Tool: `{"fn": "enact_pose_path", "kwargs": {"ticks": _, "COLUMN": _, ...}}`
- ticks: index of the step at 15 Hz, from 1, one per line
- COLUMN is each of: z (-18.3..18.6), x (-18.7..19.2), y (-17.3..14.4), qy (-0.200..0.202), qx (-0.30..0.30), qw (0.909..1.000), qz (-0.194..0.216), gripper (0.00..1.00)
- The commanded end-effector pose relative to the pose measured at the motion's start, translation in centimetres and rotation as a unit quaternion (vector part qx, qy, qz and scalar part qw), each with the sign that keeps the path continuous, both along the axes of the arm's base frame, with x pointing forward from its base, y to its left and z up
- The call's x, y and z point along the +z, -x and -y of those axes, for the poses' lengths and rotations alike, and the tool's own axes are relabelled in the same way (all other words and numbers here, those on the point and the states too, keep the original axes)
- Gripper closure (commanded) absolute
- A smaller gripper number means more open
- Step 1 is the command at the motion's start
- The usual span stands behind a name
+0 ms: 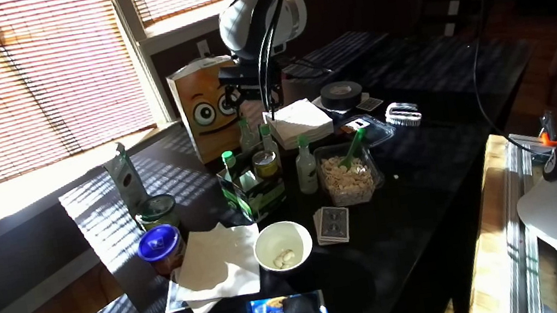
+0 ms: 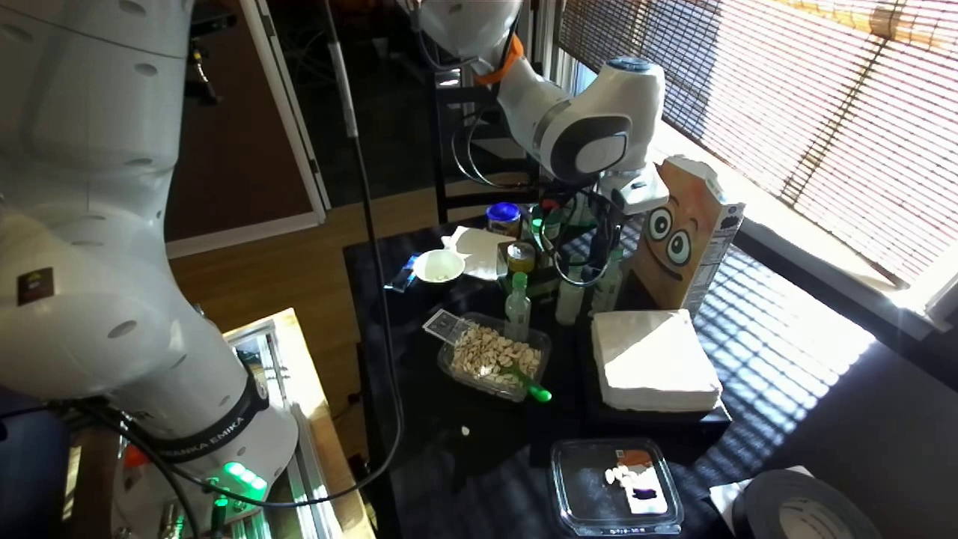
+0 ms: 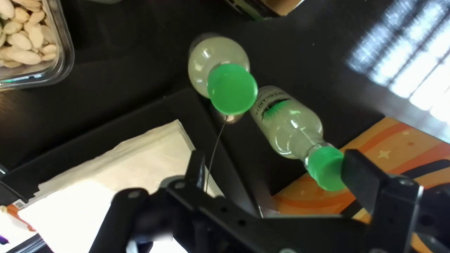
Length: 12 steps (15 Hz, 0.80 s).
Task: Put the leftmost glass bottle close to the paper bag, and then place the dark green lid on the table
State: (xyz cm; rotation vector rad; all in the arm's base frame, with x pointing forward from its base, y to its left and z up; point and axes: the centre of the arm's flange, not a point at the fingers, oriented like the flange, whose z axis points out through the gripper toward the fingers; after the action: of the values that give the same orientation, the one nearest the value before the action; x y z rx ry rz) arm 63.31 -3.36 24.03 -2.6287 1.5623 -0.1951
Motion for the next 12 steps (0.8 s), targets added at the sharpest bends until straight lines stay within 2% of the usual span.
{"fn": "enact_pose_path", "kwargs": {"ticks": 1, "z": -0.1, "x": 0.9, "y": 3.0, "qy": -0.008, "qx": -0.043, "qw": 0.9988, "qz": 0.025, "gripper": 0.00}}
{"fn": "enact_pose_path", "kwargs": {"ticks": 4, "z": -1.1, "x": 1.9, "y": 2.7, "qy": -0.016, "qx": -0.008, "qw": 0.9965, "qz": 0.081, "gripper": 0.00}}
{"fn": "enact_pose_path", "kwargs": {"ticks": 6, "z": -3.2, "x": 3.9, "y": 1.6, "qy": -0.011, "qx": 0.052, "qw": 0.9915, "qz": 0.119, "gripper": 0.00}}
{"fn": "enact_pose_path", "kwargs": {"ticks": 9, "z": -7.4, "x": 7.0, "y": -0.4, "qy": -0.012, "qx": 0.140, "qw": 0.9817, "qz": 0.129, "gripper": 0.00}}
{"fn": "enact_pose_path", "kwargs": {"ticks": 12, "z": -12.5, "x": 8.9, "y": -2.3, "qy": -0.030, "qx": 0.224, "qw": 0.9661, "qz": 0.125, "gripper": 0.00}}
